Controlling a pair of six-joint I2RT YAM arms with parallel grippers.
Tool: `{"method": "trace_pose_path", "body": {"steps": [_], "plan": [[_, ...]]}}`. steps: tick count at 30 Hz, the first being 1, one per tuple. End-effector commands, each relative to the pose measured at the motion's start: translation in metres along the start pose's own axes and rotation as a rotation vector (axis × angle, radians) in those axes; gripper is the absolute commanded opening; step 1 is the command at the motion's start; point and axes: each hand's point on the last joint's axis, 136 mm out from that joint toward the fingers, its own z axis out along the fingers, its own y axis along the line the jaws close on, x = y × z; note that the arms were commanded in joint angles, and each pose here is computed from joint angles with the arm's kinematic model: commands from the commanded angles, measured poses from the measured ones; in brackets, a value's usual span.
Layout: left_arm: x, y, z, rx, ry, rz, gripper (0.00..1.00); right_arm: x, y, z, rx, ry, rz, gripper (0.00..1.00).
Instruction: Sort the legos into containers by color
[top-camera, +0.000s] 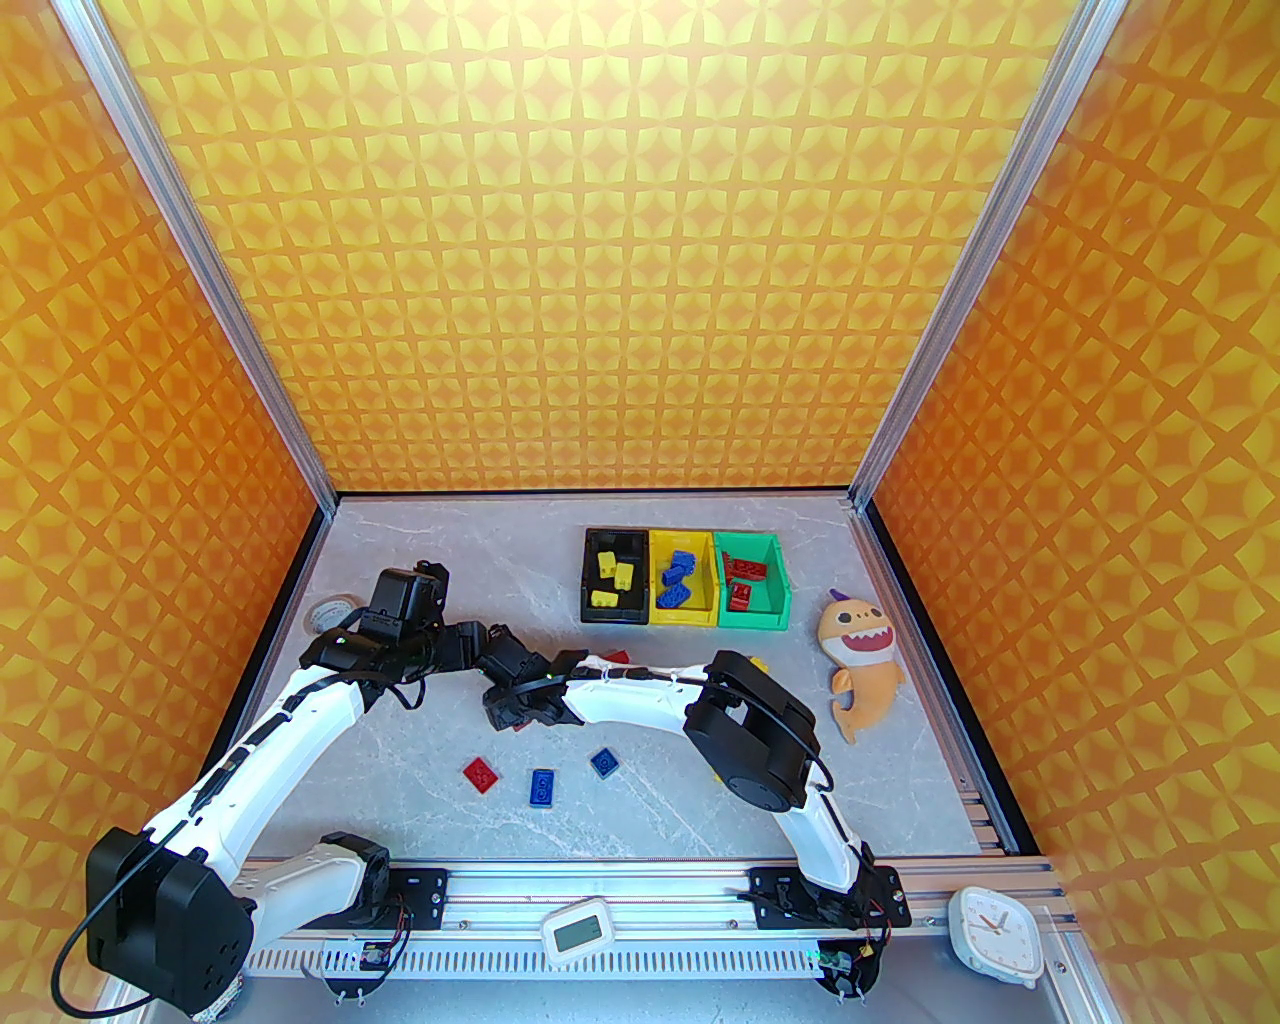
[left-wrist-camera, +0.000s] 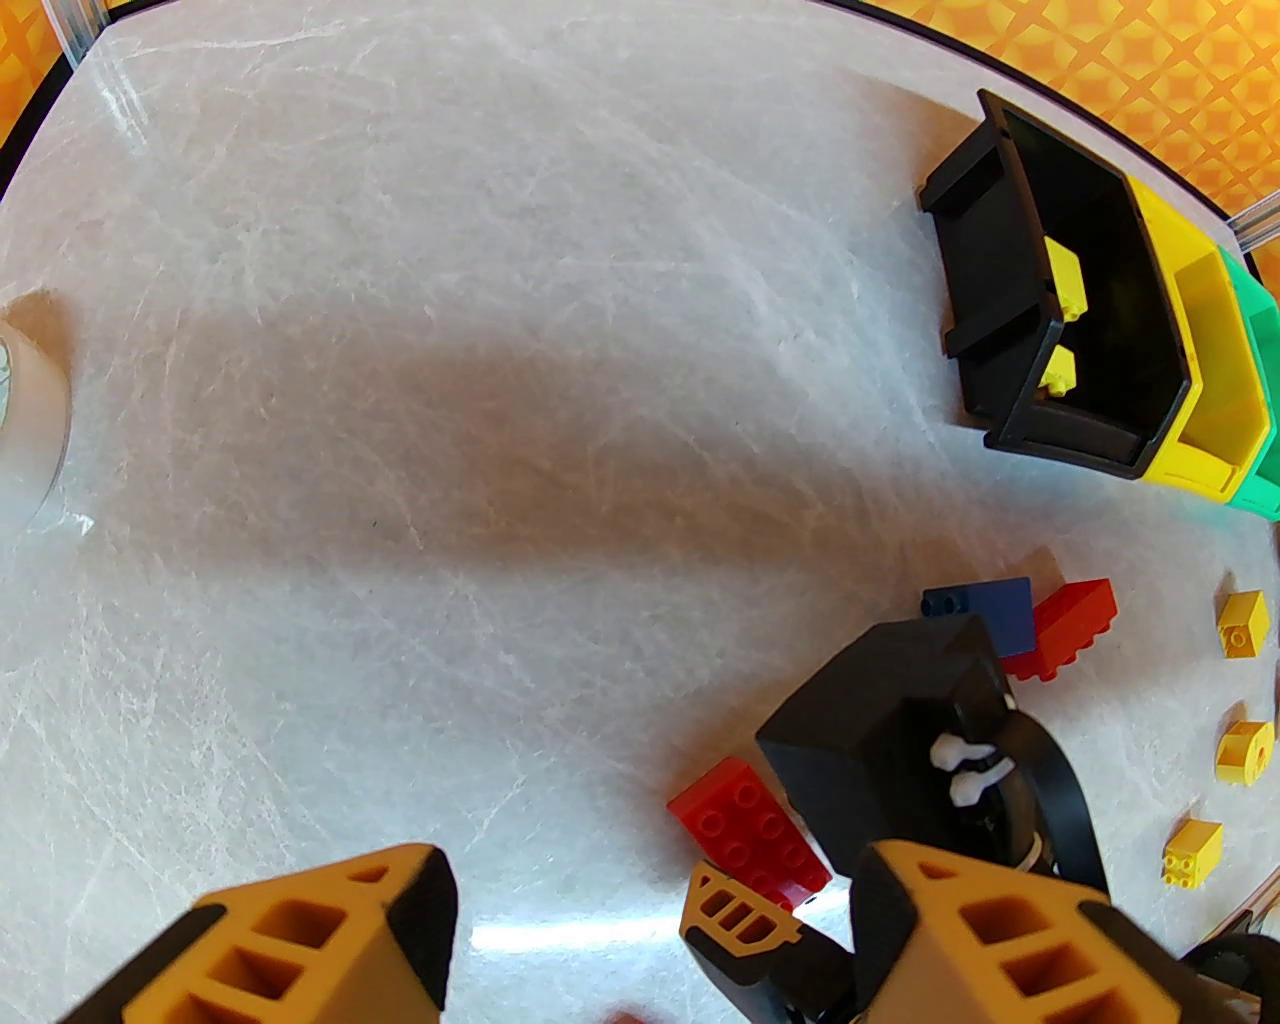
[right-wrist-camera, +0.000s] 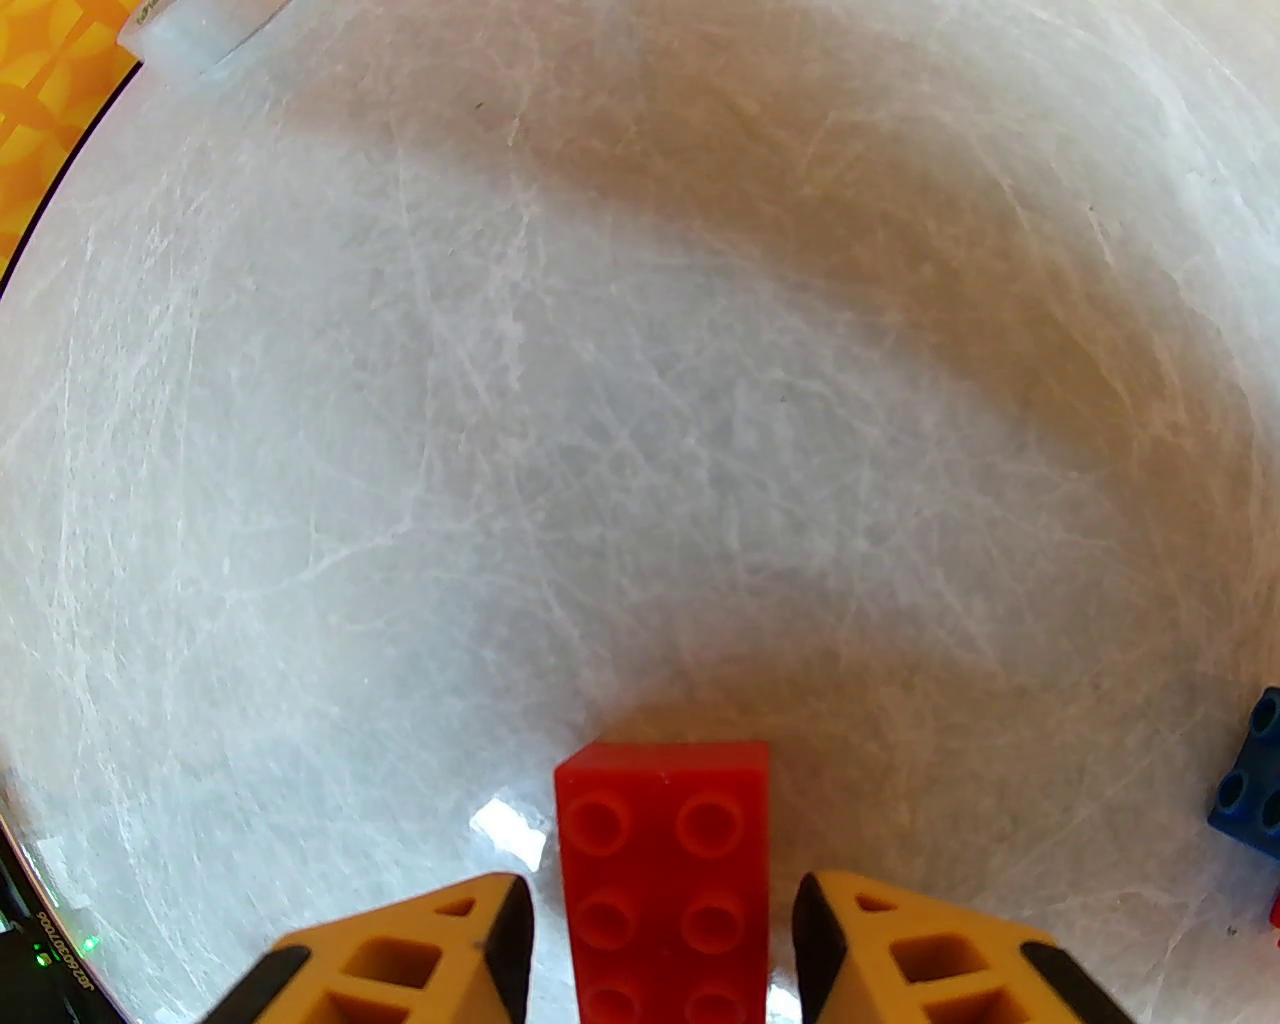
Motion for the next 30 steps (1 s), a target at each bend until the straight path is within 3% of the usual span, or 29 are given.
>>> {"method": "trace_pose_path", "body": {"steps": [1, 17, 30], "plan": [[-0.015, -0.021, -0.014, 0.087, -0.049, 0.0, 0.69, 0.036, -0.009, 0.02, 0.063, 0.105, -0.052, 0.48], [-0.023, -0.012, -0.019, 0.026, -0.05, -0.027, 0.69, 0.049, -0.026, 0.026, 0.133, 0.127, -0.057, 0.41], [-0.02, -0.011, -0.023, 0.021, -0.041, -0.014, 0.69, 0.034, -0.053, 0.006, 0.156, 0.078, -0.02, 0.25]]}}
